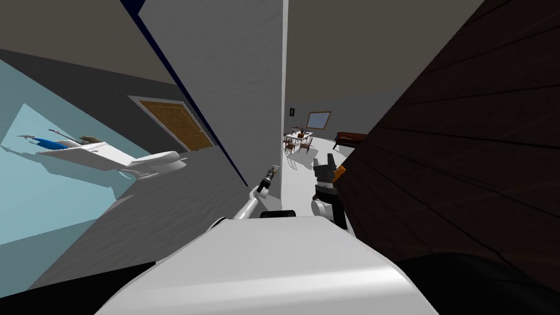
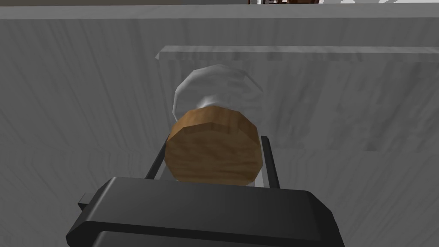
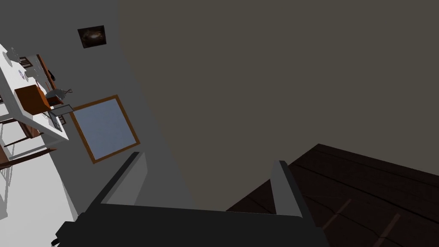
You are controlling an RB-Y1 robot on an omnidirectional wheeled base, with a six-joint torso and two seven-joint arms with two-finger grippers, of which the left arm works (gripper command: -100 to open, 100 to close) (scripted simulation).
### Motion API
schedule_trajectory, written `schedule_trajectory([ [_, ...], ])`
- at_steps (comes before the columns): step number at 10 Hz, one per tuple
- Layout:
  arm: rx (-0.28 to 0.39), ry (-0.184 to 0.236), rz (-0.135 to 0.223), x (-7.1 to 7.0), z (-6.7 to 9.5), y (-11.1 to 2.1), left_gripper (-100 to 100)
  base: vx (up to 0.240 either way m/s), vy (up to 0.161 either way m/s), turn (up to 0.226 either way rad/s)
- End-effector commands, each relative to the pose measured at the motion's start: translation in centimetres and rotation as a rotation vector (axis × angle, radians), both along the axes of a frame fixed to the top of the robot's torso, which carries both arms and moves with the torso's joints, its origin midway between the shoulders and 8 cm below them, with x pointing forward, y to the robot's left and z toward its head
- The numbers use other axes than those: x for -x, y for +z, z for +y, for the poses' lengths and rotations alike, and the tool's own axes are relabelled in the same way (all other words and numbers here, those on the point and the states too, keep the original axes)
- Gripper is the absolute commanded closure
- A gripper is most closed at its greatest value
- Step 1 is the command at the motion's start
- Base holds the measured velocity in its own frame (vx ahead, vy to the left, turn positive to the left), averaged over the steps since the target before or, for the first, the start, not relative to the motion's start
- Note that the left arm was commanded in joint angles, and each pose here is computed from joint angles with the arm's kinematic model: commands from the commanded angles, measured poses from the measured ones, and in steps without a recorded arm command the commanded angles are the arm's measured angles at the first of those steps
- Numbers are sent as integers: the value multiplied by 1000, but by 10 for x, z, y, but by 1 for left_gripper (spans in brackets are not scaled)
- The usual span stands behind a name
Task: Push the door open
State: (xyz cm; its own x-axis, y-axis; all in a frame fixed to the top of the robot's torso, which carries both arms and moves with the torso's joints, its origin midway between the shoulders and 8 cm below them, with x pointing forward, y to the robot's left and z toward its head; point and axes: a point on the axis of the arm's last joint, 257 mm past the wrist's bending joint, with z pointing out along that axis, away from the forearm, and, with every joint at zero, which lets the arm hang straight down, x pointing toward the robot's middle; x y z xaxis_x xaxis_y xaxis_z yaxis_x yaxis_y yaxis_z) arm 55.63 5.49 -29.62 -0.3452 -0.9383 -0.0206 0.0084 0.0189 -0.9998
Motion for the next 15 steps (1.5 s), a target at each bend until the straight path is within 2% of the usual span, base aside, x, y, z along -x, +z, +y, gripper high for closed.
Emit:
schedule_trajectory([
  [1, 4, 26, -16, -9, 7, 7, 100, 101, -96, 38],
  [8, 18, 89, 6, -16, 14, 1, 100, 102, -133, 58],
  [9, 10, 91, 11, -15, 19, -4, 100, 66, -62, 44],
  [10, -16, 98, 4, -16, 32, -4, 100, 157, -49, 231],
  [11, -27, 98, 2, -16, 37, -5, 100, 239, -51, 268],
  [12, -34, 93, 6, -14, 38, -8, -100, -5, 3, 39],
  [15, -39, 86, 4, -13, 37, -8, -100, -183, 39, -23],
])
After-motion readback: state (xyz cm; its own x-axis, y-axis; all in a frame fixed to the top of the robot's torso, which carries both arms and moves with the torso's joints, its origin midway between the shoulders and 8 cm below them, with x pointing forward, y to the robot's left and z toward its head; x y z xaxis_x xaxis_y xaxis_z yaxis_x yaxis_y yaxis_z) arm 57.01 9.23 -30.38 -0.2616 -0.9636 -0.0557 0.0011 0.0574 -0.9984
